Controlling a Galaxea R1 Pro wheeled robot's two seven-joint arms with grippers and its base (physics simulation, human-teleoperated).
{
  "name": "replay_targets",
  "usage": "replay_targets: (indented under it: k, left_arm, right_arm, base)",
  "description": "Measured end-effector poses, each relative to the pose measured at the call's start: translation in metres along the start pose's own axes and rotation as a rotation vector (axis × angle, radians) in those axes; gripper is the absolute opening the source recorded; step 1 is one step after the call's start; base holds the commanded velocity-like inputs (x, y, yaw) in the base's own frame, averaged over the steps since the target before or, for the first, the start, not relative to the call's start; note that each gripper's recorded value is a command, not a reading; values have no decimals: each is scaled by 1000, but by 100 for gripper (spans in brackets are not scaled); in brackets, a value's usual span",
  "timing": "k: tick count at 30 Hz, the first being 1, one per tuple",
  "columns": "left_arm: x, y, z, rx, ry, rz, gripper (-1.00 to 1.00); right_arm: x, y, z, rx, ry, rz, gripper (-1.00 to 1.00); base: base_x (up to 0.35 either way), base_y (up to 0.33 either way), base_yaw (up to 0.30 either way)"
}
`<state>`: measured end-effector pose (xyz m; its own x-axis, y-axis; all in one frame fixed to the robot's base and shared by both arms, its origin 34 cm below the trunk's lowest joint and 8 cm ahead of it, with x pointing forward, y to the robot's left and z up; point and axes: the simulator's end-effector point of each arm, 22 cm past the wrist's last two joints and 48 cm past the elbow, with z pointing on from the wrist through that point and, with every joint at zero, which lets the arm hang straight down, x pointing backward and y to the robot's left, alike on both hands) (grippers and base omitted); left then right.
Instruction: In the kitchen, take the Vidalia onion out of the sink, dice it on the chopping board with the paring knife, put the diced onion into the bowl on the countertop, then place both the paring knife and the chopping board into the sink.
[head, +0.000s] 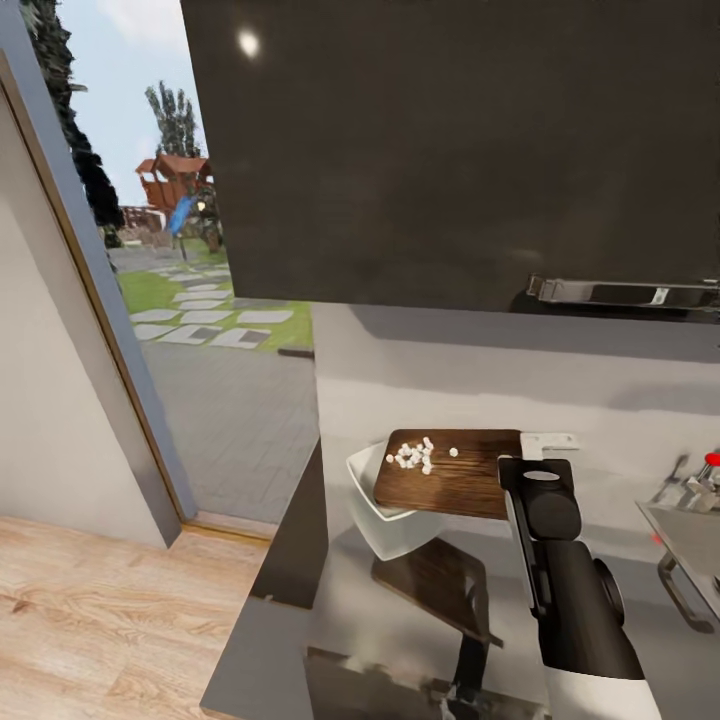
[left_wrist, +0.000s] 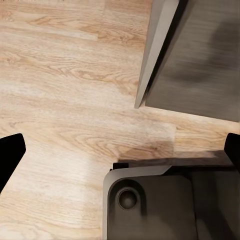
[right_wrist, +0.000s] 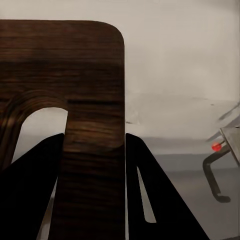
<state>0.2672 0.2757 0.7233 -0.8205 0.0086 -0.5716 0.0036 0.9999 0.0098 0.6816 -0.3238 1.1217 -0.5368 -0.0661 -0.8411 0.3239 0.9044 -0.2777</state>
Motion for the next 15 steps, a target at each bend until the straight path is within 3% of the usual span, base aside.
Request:
replay_targets:
  k: [10,15]
  left_arm:
    - [0,0,0,0,0,-1,100]
    - [0,0,0,0,-1,0,100]
  right_arm:
    - [0,-1,0,3,1,-2,-100]
    - [0,-10,-1,46,1,-3,-100]
  base:
    - [0,0,0]
    - [61,21,0]
